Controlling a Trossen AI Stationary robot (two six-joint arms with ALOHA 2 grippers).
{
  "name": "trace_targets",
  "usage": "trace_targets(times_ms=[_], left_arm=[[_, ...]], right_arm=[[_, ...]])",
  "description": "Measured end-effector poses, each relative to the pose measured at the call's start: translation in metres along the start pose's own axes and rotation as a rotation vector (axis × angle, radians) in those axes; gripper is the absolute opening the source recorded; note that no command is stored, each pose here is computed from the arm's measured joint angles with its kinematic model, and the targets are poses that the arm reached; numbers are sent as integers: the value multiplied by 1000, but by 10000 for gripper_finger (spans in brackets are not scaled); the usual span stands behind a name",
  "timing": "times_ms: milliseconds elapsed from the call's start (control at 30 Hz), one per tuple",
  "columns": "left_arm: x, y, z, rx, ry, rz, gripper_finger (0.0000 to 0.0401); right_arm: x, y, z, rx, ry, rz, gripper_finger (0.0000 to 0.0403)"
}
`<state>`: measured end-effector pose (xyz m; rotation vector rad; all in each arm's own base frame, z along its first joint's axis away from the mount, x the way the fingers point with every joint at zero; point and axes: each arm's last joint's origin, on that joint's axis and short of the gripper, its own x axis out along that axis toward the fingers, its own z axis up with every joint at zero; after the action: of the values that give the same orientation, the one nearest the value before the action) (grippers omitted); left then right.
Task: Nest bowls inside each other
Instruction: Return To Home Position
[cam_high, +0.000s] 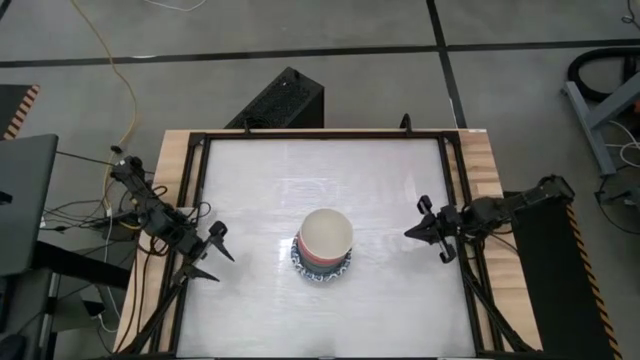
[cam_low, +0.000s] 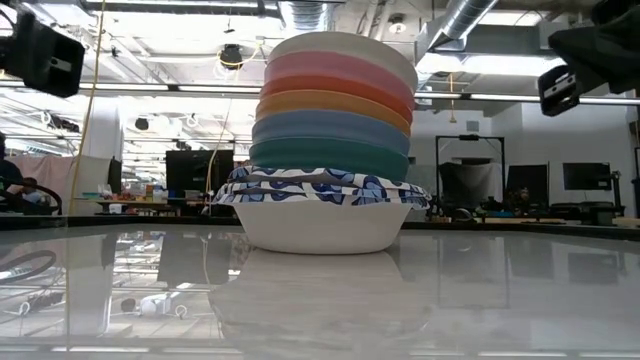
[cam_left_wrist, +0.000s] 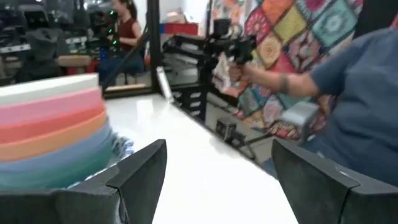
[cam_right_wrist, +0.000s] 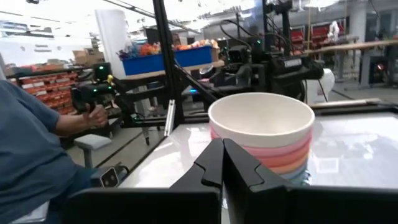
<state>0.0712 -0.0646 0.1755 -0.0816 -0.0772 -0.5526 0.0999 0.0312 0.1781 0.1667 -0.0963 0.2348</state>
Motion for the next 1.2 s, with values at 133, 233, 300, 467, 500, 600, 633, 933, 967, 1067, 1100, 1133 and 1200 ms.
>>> trace_targets(times_ms=[133, 233, 300, 467, 500, 600, 633, 933, 967, 1067, 1100, 1133, 1200], left_arm=[[0, 2, -2, 28, 23, 18, 279], [1, 3, -2, 35, 21, 10, 279], [1, 3, -2, 28, 22, 6, 279], [1, 4, -3, 53, 29, 10, 279], [1, 5, -3, 73, 29, 20, 279], [1, 6, -3, 143, 27, 47, 279], [1, 6, -3, 146, 23, 55, 279], [2, 6, -3, 87, 29, 77, 279], [2, 6, -3, 91, 27, 77, 279], [2, 6, 2, 122, -28, 78, 279], [1, 6, 5, 129, -53, 79, 279], [1, 6, 7, 141, -71, 80, 279], [1, 6, 9, 164, -92, 74, 279]], right_arm=[[0, -3, -1, 10, 8, -25, 22], [0, -3, -2, 8, 25, -33, 22], [0, -3, -3, 6, 26, -33, 22], [0, -3, -3, -46, 27, -32, 22], [0, -3, -3, -52, 27, -32, 22], [0, -3, -3, -72, 29, -32, 22], [0, -3, -3, -71, 29, -32, 22], [0, -4, -10, -74, 101, -38, 22], [-1, -5, -12, -76, 119, -44, 22], [-1, -5, -13, -78, 133, -58, 22], [-1, -5, -13, -79, 130, -63, 22], [-1, -5, -13, -79, 127, -65, 22], [-1, -5, -13, -82, 129, -67, 22]])
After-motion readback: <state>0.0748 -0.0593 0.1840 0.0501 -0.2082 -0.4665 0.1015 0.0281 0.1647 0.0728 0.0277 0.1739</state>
